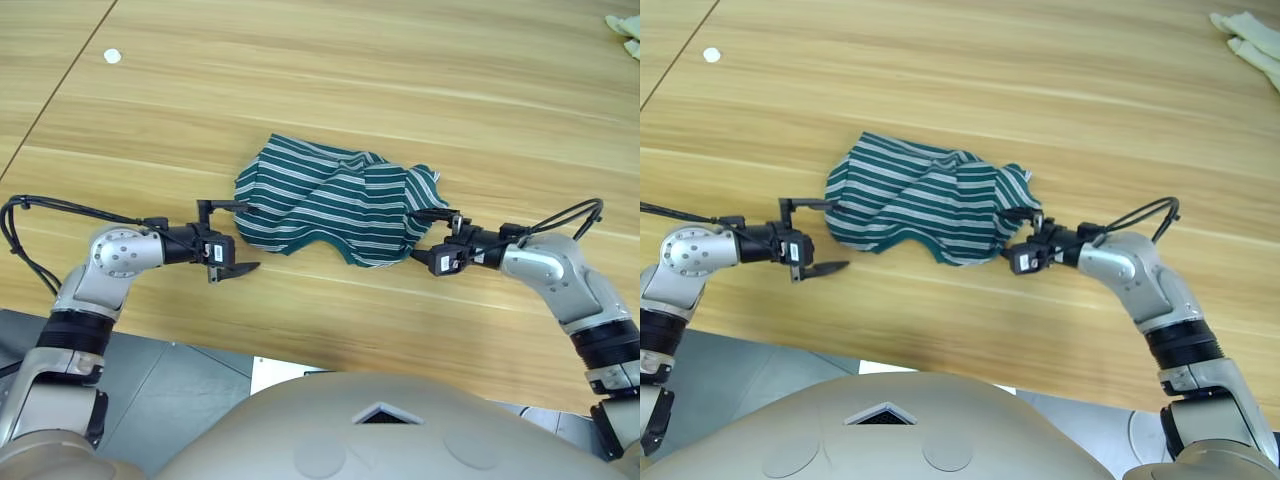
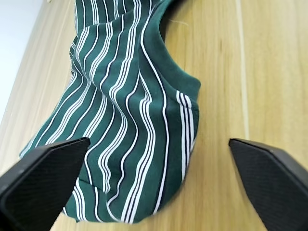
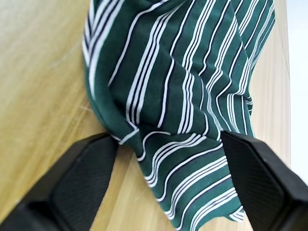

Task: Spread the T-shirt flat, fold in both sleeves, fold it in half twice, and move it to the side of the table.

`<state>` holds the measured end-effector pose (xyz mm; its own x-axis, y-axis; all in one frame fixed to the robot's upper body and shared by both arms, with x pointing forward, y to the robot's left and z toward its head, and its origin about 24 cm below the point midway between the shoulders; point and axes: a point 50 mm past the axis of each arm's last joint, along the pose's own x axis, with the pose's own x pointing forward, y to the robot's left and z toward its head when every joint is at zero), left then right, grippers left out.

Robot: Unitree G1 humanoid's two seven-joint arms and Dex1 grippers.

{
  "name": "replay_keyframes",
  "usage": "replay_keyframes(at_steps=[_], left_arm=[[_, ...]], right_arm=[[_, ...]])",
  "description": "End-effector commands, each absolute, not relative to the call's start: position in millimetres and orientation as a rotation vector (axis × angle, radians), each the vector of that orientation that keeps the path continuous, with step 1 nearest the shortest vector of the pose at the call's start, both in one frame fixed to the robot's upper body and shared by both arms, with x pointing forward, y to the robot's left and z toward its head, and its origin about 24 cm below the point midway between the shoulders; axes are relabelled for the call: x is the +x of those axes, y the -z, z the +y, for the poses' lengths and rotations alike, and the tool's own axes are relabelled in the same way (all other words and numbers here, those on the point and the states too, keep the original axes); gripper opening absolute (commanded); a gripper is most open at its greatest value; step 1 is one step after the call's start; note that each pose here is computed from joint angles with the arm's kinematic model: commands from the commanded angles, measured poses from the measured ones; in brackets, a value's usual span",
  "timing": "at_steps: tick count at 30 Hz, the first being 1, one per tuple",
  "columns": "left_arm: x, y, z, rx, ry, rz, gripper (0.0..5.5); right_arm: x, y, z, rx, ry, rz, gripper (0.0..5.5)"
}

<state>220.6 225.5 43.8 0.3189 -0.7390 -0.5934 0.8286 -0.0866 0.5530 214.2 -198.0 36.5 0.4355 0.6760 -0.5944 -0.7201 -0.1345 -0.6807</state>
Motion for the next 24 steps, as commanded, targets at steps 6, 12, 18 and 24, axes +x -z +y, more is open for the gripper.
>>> replay_keyframes(at_steps=[6, 12, 18, 24], left_arm=[[216, -31, 227, 1.045, 1.367, 0.193, 4.79], [223, -22, 240, 1.115, 1.321, 0.285, 3.82], [223, -13, 240, 1.134, 1.33, 0.314, 2.8], [217, -11, 230, 1.095, 1.383, 0.272, 1.9]], right_arm=[[184, -17, -192, -1.133, -1.371, 0.135, 3.85], [183, -23, -192, -1.098, -1.383, 0.119, 3.85], [184, -21, -189, -1.091, -1.387, 0.123, 3.85], [188, -14, -192, -1.109, -1.365, 0.162, 3.58]])
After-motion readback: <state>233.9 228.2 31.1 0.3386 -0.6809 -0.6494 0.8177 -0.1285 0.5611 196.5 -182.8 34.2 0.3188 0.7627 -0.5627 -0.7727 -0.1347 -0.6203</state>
